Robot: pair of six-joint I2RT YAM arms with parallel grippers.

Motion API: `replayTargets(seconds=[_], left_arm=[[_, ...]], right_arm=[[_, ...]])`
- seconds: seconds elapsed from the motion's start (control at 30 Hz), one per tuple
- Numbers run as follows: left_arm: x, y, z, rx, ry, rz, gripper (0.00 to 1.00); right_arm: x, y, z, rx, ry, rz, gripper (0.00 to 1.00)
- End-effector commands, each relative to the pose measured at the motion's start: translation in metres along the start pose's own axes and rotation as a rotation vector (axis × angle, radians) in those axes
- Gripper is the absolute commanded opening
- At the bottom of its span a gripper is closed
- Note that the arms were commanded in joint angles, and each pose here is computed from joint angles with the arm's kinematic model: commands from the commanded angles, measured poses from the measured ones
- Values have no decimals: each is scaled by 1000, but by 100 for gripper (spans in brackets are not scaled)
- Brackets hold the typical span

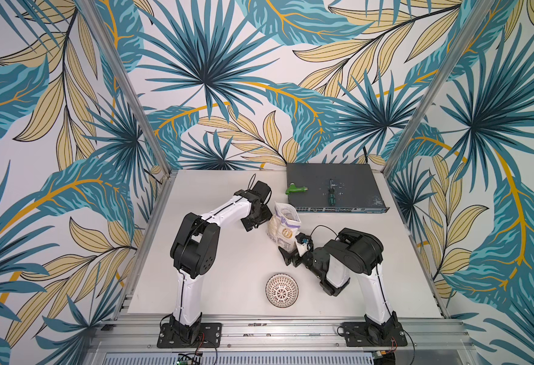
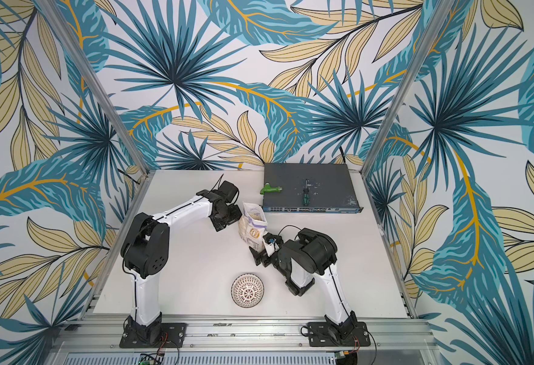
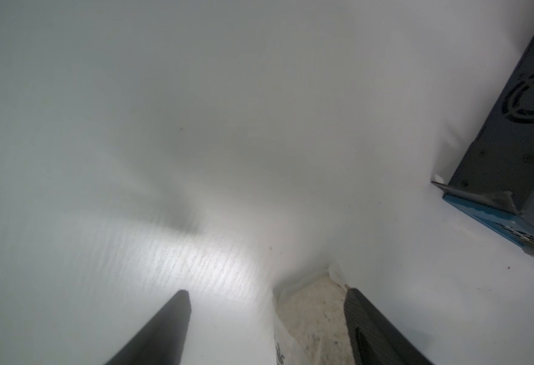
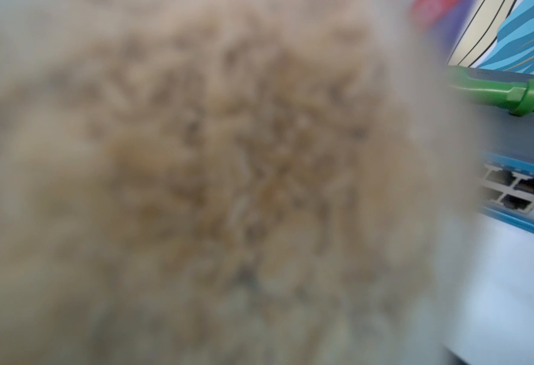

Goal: Pour the oats into the breakfast bowl
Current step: Pick up the oats bag from the center of the board.

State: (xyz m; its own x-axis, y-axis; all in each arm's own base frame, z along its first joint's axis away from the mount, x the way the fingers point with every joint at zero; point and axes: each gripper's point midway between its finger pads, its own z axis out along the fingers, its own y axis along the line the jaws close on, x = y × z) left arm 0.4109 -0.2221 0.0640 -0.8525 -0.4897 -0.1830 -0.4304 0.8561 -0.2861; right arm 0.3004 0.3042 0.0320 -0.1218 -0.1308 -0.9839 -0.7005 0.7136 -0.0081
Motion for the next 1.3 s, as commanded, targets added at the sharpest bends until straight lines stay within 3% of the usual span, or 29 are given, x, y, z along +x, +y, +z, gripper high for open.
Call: replayTargets(seconds=[0.0, 0.4, 0.57, 0.97, 1.27], left_arm=[[17, -4, 6, -5, 44, 50, 79], [44, 0, 18, -40, 94, 81, 78], [44, 1, 18, -49, 92, 81, 78], [39, -9, 3, -16, 79, 98, 78], [30, -21, -26, 35, 40, 141, 79]], right_arm=[[-50, -15, -1, 29, -216, 33, 100], [-53, -10, 15, -24, -244, 70, 99], [-58, -8, 15, -34, -255, 73, 93], [-73, -16, 6, 9, -264, 99, 38], [-88, -23, -13, 55, -271, 62, 8]])
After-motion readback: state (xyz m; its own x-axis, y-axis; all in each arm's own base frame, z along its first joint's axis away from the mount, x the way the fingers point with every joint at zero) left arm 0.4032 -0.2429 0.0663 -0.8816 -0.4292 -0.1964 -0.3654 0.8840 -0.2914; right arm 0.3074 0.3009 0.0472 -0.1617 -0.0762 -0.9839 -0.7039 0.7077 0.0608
